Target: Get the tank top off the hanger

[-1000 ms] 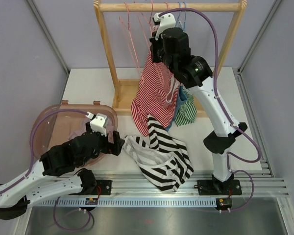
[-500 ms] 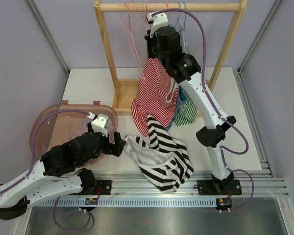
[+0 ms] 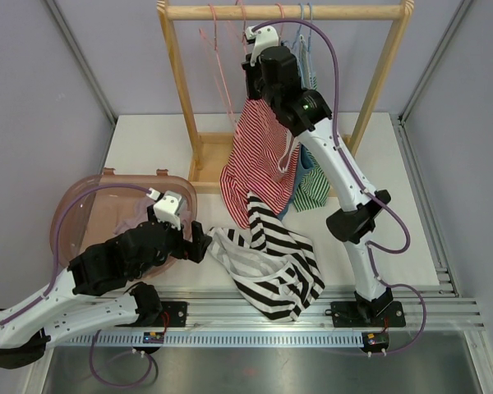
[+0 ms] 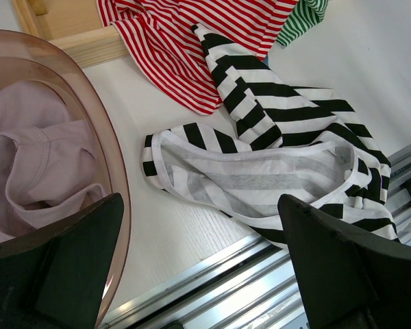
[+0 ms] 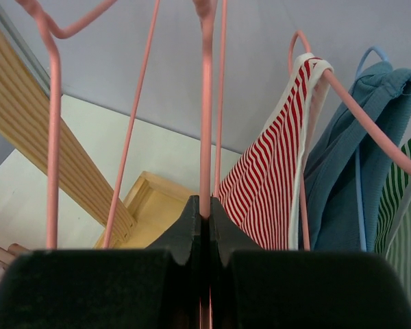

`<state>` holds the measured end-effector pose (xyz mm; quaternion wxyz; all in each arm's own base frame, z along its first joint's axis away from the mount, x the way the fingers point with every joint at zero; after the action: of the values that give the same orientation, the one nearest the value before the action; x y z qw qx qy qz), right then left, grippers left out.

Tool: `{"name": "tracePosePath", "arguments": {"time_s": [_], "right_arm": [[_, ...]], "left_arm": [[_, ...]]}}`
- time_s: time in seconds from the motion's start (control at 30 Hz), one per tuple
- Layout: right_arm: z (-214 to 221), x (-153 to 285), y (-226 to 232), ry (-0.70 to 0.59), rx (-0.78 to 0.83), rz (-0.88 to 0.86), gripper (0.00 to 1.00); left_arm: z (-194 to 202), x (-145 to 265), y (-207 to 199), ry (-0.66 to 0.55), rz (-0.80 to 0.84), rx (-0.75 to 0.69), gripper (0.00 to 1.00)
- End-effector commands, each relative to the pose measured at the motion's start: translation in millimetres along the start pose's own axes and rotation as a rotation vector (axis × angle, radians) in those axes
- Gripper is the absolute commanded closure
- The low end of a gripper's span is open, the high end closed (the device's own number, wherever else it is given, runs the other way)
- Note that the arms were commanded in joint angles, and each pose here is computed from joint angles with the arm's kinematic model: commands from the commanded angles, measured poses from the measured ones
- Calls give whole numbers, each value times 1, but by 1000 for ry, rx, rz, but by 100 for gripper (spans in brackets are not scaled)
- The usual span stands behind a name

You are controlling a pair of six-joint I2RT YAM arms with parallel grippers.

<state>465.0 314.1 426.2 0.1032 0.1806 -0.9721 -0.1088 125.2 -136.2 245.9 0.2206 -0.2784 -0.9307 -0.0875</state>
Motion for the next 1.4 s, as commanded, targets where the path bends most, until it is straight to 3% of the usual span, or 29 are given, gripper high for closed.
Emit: {"name": "tracePosePath", "arguments": {"time_s": [0.0, 0.07, 0.17, 0.33, 0.43, 0.47, 0.6, 0.8, 1.03, 1.37], "right_arm": [[-20, 6, 2, -53, -30, -32, 100], [-20, 9, 2, -41, -31, -38, 95], [-29, 22, 4, -47, -59, -54, 68], [-50, 56, 12, -61, -95, -110, 51], [-67, 87, 15, -82, -118, -136, 30], [-75, 103, 14, -96, -126, -143, 18], [-97, 152, 7, -147, -167, -161, 0], [-96, 236, -3, -151, -210, -253, 1], [-41, 322, -33, -129, -280, -309, 0], [17, 371, -57, -77, -332, -334, 0]], "left_arm": [[-9, -2, -5, -40, 25, 4, 1], [-9, -2, -5, -40, 25, 2, 1], [-10, -3, -5, -41, 21, 10, 1], [-19, -10, -12, -40, 26, 20, 1], [-25, -19, -23, -39, 57, 25, 1], [-26, -23, -26, -39, 64, 26, 1], [-35, -39, -51, -39, 116, 12, 1], [-21, -69, -100, 45, 141, -95, 1], [16, -108, -162, 158, 227, -192, 1], [86, -169, -201, 305, 221, -252, 1]]}}
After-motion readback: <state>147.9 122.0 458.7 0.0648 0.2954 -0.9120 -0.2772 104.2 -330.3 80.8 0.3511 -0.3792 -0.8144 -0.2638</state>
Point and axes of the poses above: each gripper's point midway between its finger pads, its own x axis back along the fingers, its own y axis along the line the jaws close on, z = x × y, the point moved 3 cm from there along x, back along the fingers, and after that the axes turned 15 degrees about -x, right-handed, at the moved point
